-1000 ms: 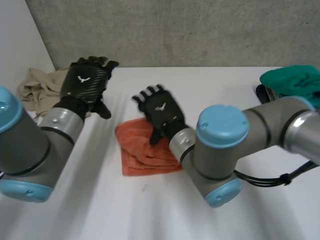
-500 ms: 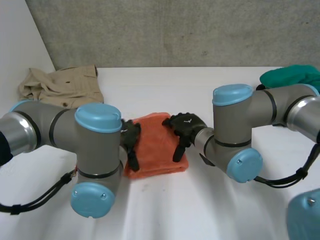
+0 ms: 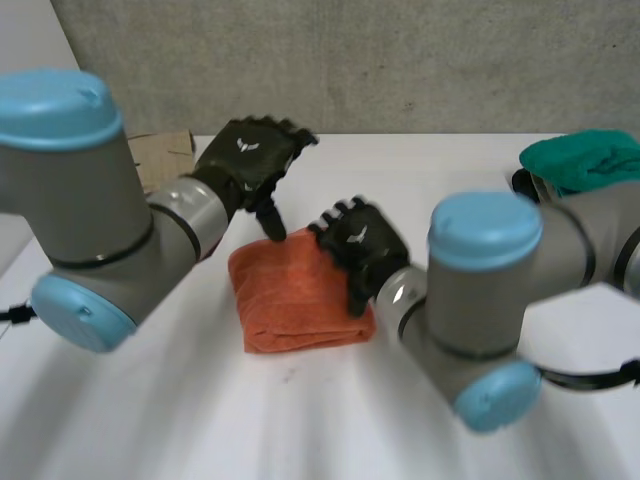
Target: Fold the laundry.
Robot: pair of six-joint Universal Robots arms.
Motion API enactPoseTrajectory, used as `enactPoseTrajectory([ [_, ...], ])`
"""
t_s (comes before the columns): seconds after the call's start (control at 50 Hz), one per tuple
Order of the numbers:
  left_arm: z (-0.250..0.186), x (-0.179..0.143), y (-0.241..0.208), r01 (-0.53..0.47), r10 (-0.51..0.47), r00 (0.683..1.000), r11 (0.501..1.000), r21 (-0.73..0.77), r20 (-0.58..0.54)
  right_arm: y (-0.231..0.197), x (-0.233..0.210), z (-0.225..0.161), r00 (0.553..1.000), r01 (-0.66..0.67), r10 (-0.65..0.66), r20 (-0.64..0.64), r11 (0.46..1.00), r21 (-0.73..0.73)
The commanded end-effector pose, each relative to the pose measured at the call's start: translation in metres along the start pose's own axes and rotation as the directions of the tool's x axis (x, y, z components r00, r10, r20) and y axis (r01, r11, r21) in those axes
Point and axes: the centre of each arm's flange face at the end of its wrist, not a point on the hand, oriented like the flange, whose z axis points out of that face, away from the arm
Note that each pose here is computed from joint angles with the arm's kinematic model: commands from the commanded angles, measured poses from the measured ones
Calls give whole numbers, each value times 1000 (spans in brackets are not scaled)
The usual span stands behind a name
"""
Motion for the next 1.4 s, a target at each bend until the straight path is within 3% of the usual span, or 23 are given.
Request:
enactPoseTrajectory([
  [0.02, 1, 7, -15, 17, -2, 976, 998, 66, -220, 30, -48, -7, 996, 5, -3, 93, 1000, -28],
  [0.28, 6, 12, -4, 31, -21, 967, 999, 36, -253, 54, -57, 34, 998, 52, -53, 17, 996, 67],
  [0.64, 8, 7, -6, 76, -65, 968, 997, 35, -242, 38, -43, 62, 994, 94, -83, -68, 978, 186],
  [0.86, 10, -7, -33, 72, -52, 983, 991, 112, -175, -35, 69, 68, 947, 143, -24, -320, 925, 352],
  [1.02, 3, -15, -61, 115, -86, 984, 976, 184, -156, -60, 203, 54, 825, 254, 17, -565, 882, 398],
  [1.1, 2, -14, -63, 119, -88, 983, 974, 194, -159, -60, 272, 38, 742, 378, 5, -670, 823, 425],
  [1.12, 2, -13, -62, 119, -89, 983, 974, 191, -159, -55, 294, 32, 713, 428, -12, -701, 800, 421],
  [1.2, 0, -9, -60, 123, -92, 981, 976, 181, -168, -24, 342, 23, 668, 484, -48, -743, 785, 385],
  [1.26, 0, -6, -54, 126, -97, 980, 978, 164, -174, 9, 364, 22, 678, 460, -52, -733, 808, 368],
  [1.4, 0, 5, -46, 135, -107, 974, 981, 136, -199, 136, 395, 23, 759, 298, -33, -651, 906, 301],
])
